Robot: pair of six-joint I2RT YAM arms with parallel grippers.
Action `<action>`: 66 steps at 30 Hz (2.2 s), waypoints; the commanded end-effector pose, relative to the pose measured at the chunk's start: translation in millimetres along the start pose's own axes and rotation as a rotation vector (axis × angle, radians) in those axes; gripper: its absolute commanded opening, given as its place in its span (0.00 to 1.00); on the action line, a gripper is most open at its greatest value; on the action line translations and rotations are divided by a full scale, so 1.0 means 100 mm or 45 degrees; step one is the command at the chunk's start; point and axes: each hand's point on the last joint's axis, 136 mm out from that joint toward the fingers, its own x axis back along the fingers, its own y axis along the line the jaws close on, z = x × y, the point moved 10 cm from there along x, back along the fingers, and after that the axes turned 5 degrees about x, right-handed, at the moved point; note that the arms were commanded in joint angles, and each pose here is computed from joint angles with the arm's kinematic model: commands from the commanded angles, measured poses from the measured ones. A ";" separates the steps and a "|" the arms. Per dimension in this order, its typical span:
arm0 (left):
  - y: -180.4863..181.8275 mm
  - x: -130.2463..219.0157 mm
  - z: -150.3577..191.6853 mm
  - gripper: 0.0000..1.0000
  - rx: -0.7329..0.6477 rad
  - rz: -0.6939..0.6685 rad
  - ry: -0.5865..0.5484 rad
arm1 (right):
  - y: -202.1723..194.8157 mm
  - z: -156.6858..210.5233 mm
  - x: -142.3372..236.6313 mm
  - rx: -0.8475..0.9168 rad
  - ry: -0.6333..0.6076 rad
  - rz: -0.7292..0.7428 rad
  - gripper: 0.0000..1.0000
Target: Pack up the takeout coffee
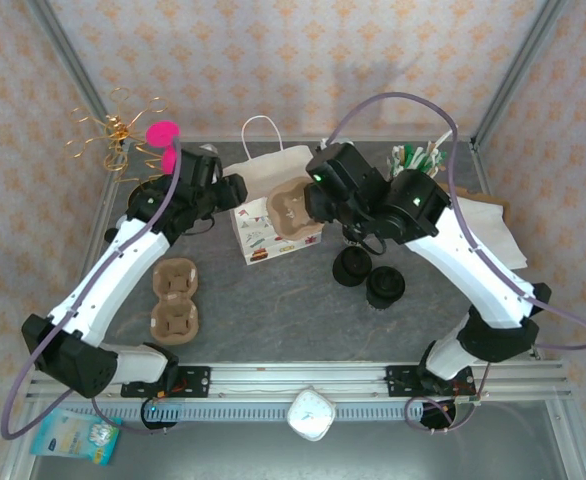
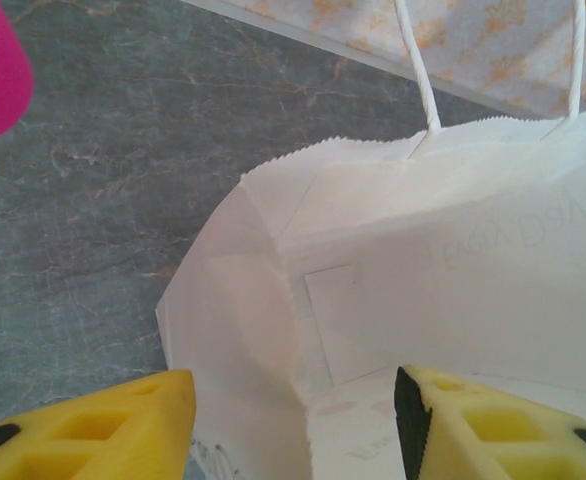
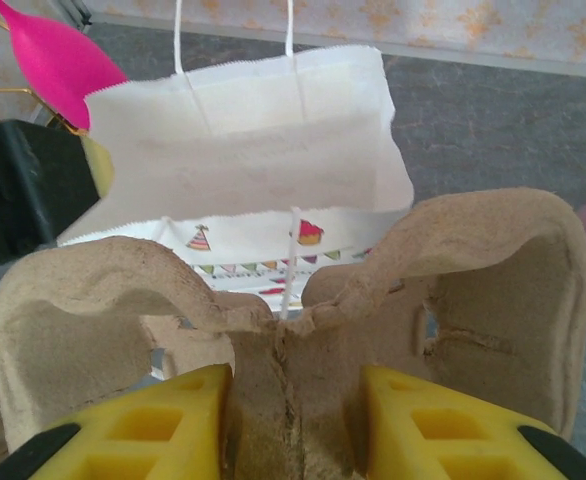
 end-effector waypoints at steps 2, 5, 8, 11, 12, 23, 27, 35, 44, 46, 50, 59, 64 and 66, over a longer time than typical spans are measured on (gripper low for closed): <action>-0.03 0.02 -0.05 0.47 -0.080 -0.014 0.011 | 0.00 -0.13 0.00 0.044 0.000 -0.001 0.36; -0.01 0.01 -0.03 0.43 -0.093 -0.025 0.016 | 0.06 -0.21 -0.07 0.058 -0.001 -0.028 0.36; 0.00 0.02 -0.03 0.36 -0.106 -0.053 0.015 | 0.11 -0.26 -0.13 0.064 -0.006 -0.043 0.36; -0.01 0.05 -0.04 0.30 -0.115 -0.036 0.013 | 0.15 -0.30 -0.20 0.048 -0.009 -0.072 0.36; 0.00 0.05 -0.03 0.29 -0.118 -0.046 0.016 | 0.16 -0.31 -0.22 0.048 -0.014 -0.084 0.36; 0.02 0.21 0.01 0.08 -0.134 -0.020 0.047 | 0.29 -0.40 -0.35 0.020 -0.052 -0.163 0.34; 0.00 0.33 0.03 0.02 -0.143 0.007 0.046 | 0.29 -0.43 -0.38 0.013 -0.061 -0.169 0.34; -0.07 0.58 0.13 0.02 -0.122 0.003 0.016 | 0.33 -0.39 -0.47 -0.015 0.009 -0.221 0.32; 0.04 0.62 0.34 0.02 -0.014 0.049 -0.001 | 0.33 -0.19 -0.65 -0.027 0.112 -0.208 0.29; 0.07 0.62 0.36 0.02 -0.007 0.024 0.006 | 0.32 -0.16 -0.67 -0.028 0.126 -0.185 0.29; 0.10 0.69 0.36 0.02 0.019 0.042 -0.024 | 0.28 -0.12 -0.68 -0.018 0.129 -0.137 0.29; 0.04 0.73 0.44 0.02 0.045 0.180 0.020 | 0.35 -0.21 -0.74 -0.013 0.143 -0.134 0.28; 0.07 0.74 0.49 0.02 0.056 0.180 0.032 | 0.36 -0.30 -0.71 -0.064 0.092 -0.142 0.29; 0.08 0.73 0.50 0.02 0.062 0.183 0.034 | 0.39 -0.30 -0.75 -0.072 0.104 -0.148 0.29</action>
